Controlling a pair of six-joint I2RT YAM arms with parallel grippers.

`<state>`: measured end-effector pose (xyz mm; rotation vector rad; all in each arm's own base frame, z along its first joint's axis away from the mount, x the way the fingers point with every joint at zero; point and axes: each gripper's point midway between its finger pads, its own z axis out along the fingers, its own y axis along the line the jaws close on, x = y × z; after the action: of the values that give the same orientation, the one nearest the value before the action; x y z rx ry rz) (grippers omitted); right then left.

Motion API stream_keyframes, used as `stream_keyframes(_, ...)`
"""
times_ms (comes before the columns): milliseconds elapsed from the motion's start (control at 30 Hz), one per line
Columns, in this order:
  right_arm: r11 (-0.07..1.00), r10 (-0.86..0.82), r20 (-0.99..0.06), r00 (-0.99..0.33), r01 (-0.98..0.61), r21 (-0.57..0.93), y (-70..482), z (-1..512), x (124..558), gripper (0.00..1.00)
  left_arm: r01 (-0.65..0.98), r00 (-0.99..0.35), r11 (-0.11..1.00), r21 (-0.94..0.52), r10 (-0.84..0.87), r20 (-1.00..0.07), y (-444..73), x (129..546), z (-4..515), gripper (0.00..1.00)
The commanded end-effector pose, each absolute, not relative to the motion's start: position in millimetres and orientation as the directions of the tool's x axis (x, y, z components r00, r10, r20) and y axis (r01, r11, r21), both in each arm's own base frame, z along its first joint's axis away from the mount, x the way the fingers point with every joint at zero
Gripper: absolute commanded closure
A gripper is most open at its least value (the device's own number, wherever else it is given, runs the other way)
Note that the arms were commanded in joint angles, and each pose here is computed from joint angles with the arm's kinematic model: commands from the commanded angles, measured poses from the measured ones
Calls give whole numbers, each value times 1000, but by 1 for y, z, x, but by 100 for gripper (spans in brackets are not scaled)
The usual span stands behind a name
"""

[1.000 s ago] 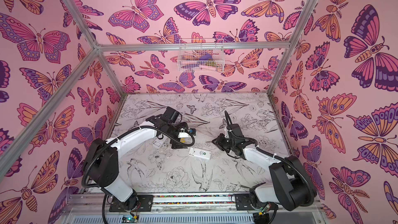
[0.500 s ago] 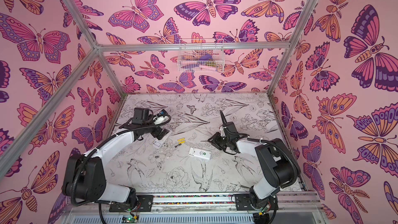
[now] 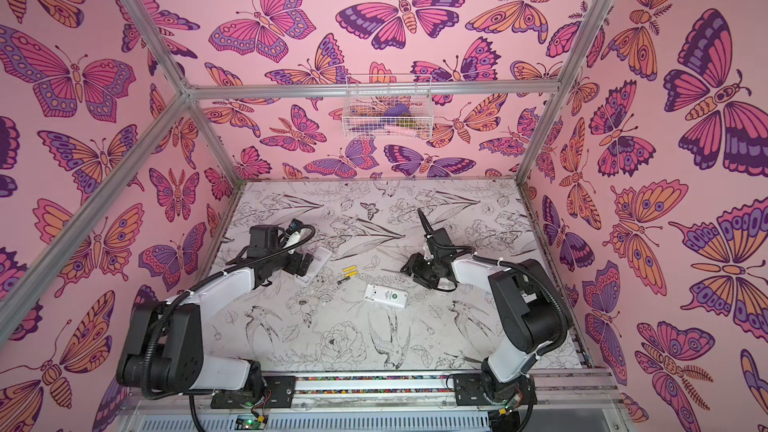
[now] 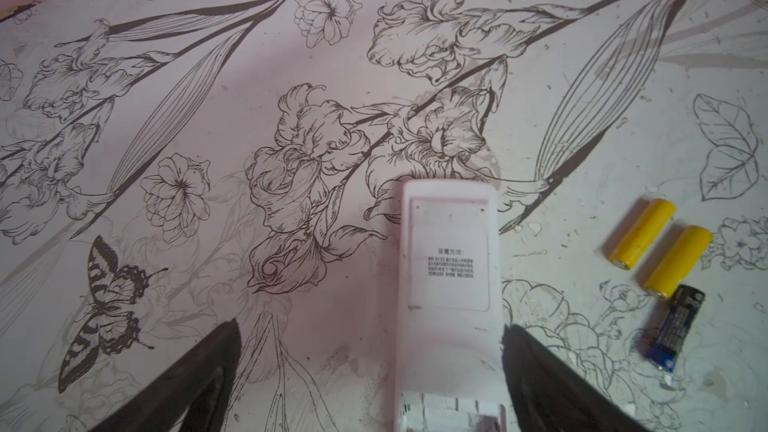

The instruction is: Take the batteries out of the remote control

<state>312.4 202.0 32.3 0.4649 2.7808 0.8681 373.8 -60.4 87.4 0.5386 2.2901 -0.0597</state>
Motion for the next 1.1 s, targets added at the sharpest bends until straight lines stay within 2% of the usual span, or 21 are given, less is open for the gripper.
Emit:
stream_keyframes(0, 869, 300, -106, -948, 226, 440, 182, 31, 301, 40, 332, -590, 935, 123, 308, -746, -52, 379, 93, 1)
stream_keyframes(167, 921, 232, -140, -963, 171, 350, 179, 42, 301, 38, 308, -579, 945, 105, 274, -767, -50, 381, 96, 1)
stream_keyframes(467, 992, 56, -180, -982, 34, 123, 176, 63, 298, 35, 256, -467, 957, 135, 245, -850, -45, 385, 93, 1)
stream_keyframes(567, 997, 29, -168, -985, 17, 71, 172, 67, 298, 34, 231, -439, 965, 122, 216, -872, -44, 386, 96, 1)
stream_keyframes(700, 1000, -23, -227, -974, -19, -20, 164, 83, 304, 32, 213, -406, 971, 104, 185, -895, -44, 387, 100, 1)
stream_keyframes(1067, 991, -91, -308, -947, -56, -120, 149, 111, 317, 18, 162, -321, 980, 112, 159, -934, -38, 384, 106, 1)
